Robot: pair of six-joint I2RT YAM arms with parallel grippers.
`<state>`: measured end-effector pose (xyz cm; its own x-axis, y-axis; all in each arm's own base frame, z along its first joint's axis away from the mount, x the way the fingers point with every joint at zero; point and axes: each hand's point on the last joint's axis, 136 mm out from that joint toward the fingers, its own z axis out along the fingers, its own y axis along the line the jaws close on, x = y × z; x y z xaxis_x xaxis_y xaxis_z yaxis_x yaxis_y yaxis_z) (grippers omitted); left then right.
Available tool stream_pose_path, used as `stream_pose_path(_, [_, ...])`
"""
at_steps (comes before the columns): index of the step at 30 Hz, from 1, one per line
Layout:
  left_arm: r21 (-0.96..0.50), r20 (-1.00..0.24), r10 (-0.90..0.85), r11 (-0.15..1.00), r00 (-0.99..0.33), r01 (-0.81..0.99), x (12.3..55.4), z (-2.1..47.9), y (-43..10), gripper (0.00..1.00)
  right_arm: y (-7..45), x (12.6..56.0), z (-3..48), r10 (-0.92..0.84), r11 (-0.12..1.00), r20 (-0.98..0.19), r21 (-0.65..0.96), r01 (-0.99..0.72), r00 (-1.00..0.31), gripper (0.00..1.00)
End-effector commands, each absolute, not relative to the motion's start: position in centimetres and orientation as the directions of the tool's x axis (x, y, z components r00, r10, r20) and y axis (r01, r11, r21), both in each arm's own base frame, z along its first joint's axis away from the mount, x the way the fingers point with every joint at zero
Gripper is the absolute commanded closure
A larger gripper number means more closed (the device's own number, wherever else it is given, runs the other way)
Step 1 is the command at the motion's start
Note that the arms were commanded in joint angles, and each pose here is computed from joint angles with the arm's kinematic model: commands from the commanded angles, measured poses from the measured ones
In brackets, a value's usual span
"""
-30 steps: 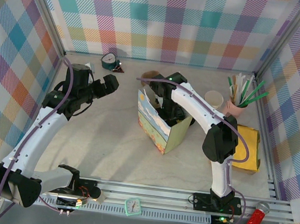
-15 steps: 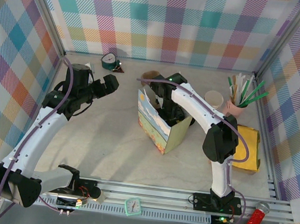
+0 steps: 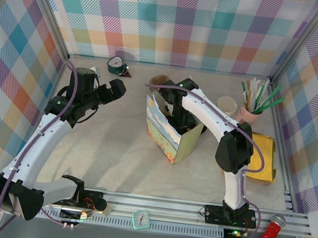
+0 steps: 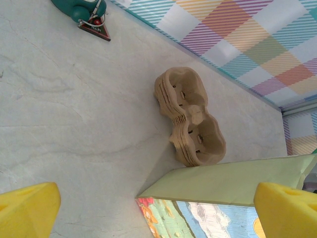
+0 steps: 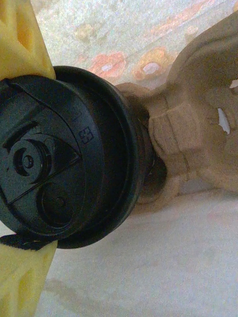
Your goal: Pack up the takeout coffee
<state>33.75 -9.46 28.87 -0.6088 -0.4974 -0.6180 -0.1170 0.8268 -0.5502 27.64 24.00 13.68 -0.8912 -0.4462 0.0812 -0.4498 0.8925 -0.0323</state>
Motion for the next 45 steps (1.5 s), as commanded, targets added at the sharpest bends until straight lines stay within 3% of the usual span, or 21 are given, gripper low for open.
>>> stream_pose_path(1, [-0.559, -0.626, -0.500, 0.823, -0.598, -0.102, 33.9, 29.9, -9.4, 0.00, 23.3, 27.4, 13.1, -0.439, 0.895, 0.107, -0.036, -0.445, -0.892, 0.30])
stream_pose_path(45, [-0.559, -0.626, -0.498, 0.823, -0.600, -0.100, 34.0, 29.8, -9.5, 0.00, 23.3, 27.2, 12.0, -0.433, 0.898, 0.119, -0.032, -0.440, -0.893, 0.30])
